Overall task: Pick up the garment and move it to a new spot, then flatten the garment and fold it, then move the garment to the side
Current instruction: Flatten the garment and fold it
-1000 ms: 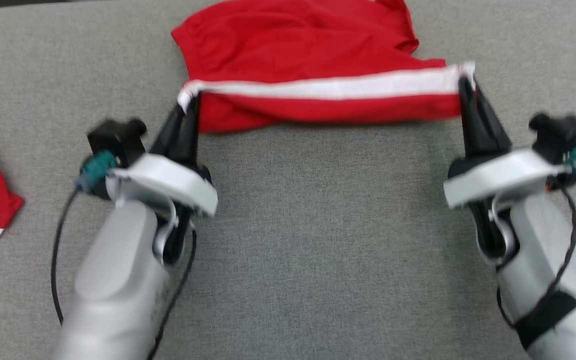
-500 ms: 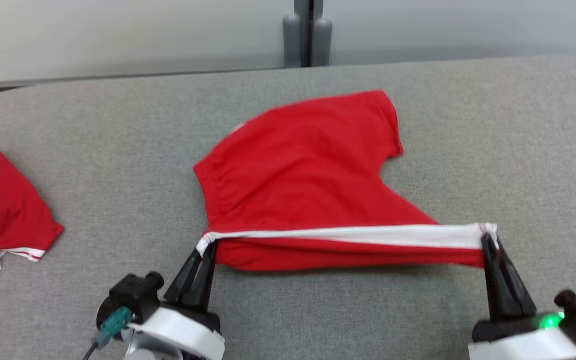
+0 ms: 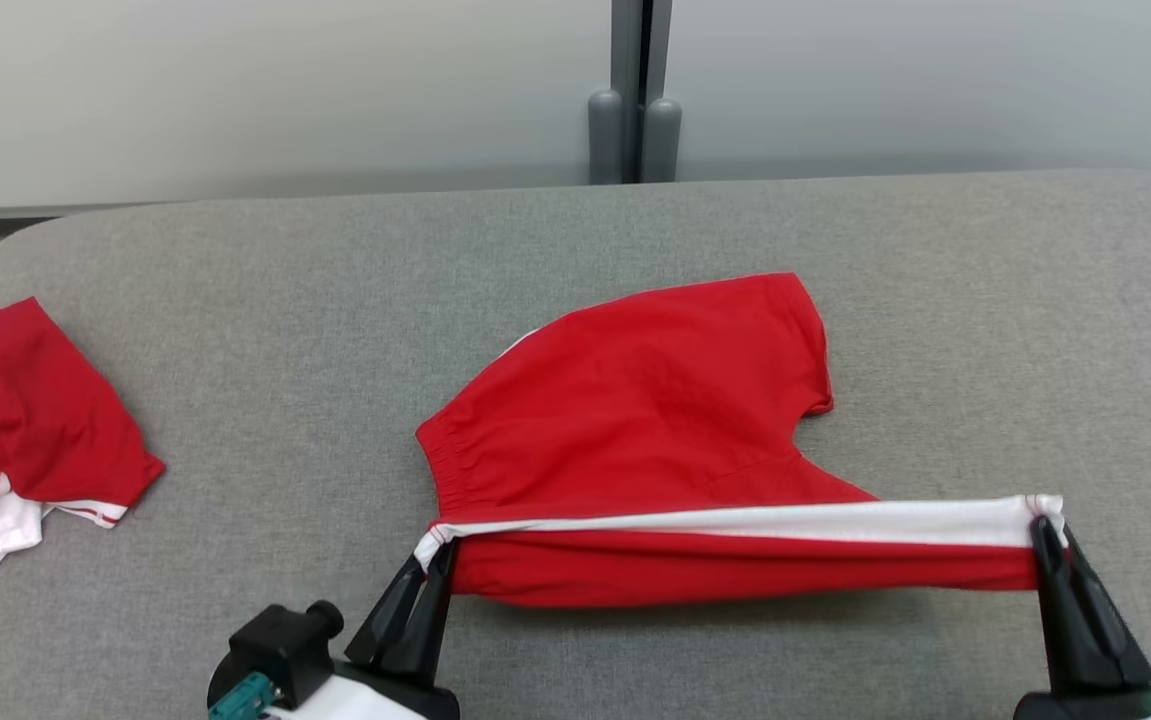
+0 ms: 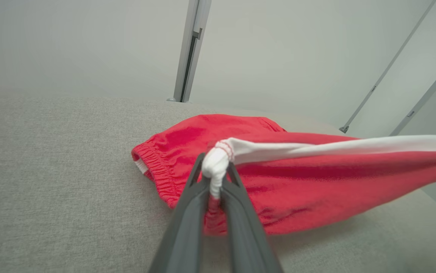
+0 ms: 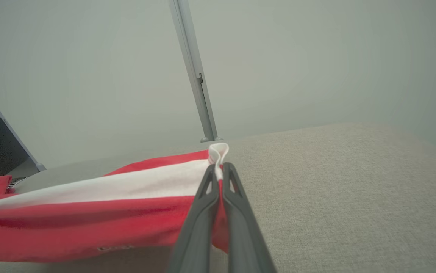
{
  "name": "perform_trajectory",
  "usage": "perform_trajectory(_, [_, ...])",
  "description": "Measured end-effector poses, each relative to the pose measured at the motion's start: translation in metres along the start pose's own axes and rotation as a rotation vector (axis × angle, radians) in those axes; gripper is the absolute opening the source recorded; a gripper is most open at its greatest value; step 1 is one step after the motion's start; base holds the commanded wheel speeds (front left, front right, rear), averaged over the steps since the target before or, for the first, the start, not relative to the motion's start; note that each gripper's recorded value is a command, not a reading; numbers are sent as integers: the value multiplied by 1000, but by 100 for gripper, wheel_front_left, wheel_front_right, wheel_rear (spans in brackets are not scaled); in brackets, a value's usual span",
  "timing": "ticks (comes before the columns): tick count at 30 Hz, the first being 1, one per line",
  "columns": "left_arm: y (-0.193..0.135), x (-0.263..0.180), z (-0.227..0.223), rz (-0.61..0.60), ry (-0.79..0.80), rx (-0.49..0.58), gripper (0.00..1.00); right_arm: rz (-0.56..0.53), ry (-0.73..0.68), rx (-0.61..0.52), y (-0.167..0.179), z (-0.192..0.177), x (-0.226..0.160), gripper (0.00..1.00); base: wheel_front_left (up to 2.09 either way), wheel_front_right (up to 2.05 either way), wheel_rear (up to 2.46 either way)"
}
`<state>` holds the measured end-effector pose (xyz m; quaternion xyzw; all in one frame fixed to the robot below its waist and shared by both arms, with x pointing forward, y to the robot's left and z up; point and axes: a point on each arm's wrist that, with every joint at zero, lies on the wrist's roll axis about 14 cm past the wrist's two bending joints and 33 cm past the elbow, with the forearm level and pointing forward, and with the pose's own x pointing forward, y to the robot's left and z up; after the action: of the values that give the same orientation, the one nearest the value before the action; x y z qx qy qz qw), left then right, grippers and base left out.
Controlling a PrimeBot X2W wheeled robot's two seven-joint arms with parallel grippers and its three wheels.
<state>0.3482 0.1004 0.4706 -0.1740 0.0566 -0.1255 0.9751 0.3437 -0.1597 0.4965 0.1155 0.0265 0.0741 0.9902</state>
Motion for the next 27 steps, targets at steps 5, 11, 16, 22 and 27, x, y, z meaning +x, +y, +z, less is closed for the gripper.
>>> perform_trajectory(5, [6, 11, 2, 8, 0, -11, 0, 16, -6, -20, -2, 3, 22, 0, 0, 0, 0])
perform_trajectory(11, [23, 48, 4, 24, -3, -26, 0, 66, 2, -26, 2, -3, 81, 0, 0, 0, 0])
perform_trajectory(16, [38, 82, -7, 34, 22, -40, 0, 132, 54, -61, 4, -22, 143, 0, 0, 0, 0])
perform_trajectory(22, [56, 113, -23, 46, 62, -41, 0, 197, 133, -87, 8, -55, 208, 0, 0, 0, 0])
perform_trajectory(27, [80, 125, -29, 88, 76, -34, 0, 255, 185, -85, 25, -83, 249, 0, 0, 0, 0])
